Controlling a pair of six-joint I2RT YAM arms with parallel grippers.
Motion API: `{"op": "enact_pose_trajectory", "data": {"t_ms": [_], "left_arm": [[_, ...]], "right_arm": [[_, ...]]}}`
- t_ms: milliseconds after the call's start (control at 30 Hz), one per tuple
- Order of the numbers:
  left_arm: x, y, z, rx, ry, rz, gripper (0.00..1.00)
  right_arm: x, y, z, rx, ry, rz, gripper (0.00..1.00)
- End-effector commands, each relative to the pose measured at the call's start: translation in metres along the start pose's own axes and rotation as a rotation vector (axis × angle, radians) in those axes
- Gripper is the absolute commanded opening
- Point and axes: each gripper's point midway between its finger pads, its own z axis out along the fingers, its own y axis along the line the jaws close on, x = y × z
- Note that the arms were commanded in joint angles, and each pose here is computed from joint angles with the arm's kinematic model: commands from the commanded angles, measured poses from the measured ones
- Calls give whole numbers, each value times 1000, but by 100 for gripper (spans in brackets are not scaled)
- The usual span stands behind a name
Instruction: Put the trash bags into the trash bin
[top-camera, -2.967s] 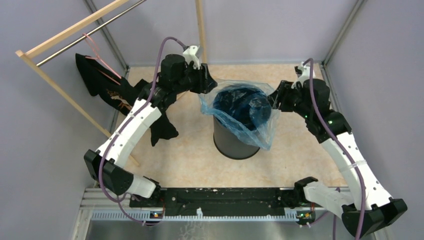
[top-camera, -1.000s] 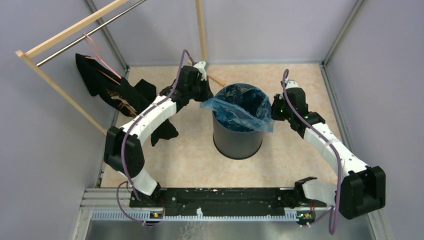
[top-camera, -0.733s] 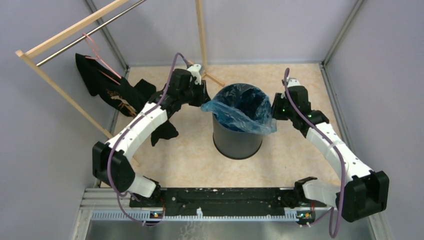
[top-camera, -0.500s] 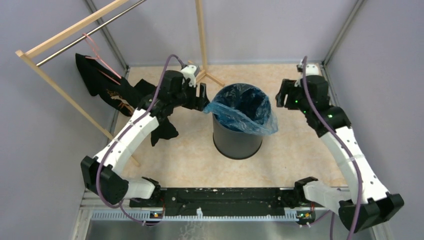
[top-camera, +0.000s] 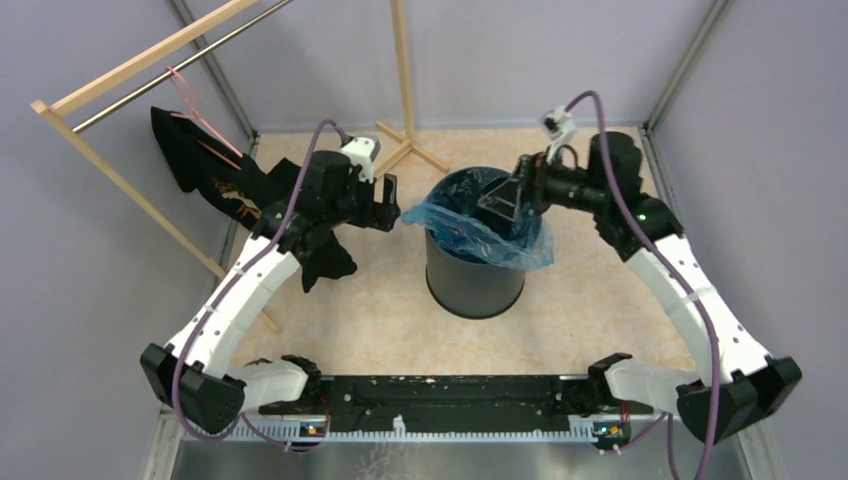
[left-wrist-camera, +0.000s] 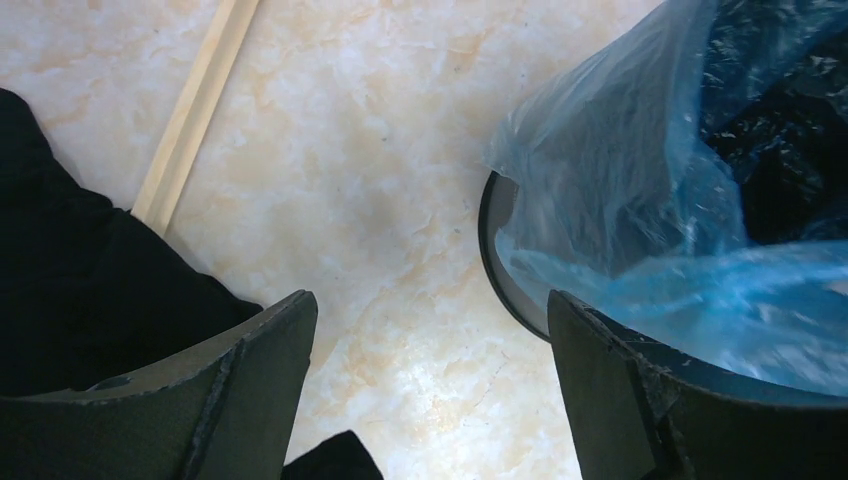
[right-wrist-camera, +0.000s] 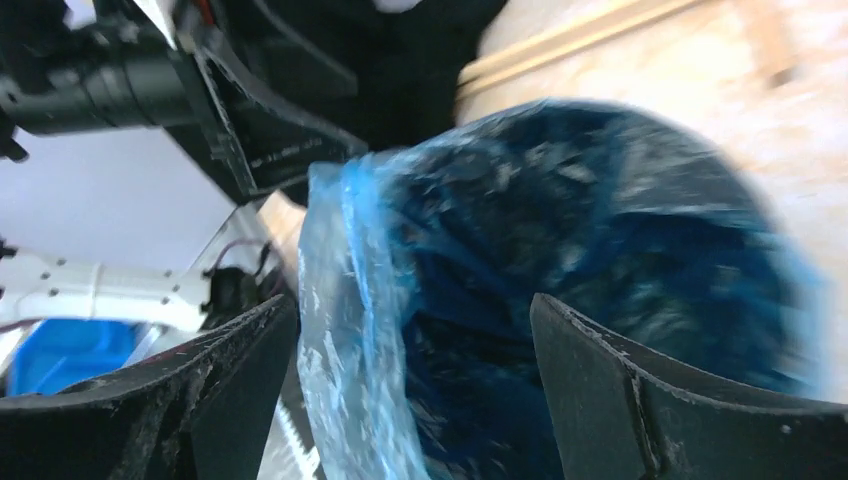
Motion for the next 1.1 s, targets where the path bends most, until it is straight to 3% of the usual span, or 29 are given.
{"op": "enact_pose_trajectory", "data": {"t_ms": [0,133,233,367,533,767,1067], "left_arm": [[-26,-2,-33,3,-100,-5,93],[-44,5,-47,-41,-119,34,97],[-61,5,-52,-54,-131,44,98],[-84,-17,-48,57,-176,25,98],[-100,-41,-34,176,-216,-15,98],[-77,-62,1,302,-128,-71,93],[-37,-49,-11,245,-77,-107,89]], "right_arm": [[24,36,30,-154,105,52,85],[41,45,46,-161,161,68,81],[51,65,52,-261,196,111,71],[68,88,53,-329,250,119,60],[73,105,43,-329,234,103,54],[105,112,40,-322,269,121,53],[143,100,50,-200,271,48,56]]}}
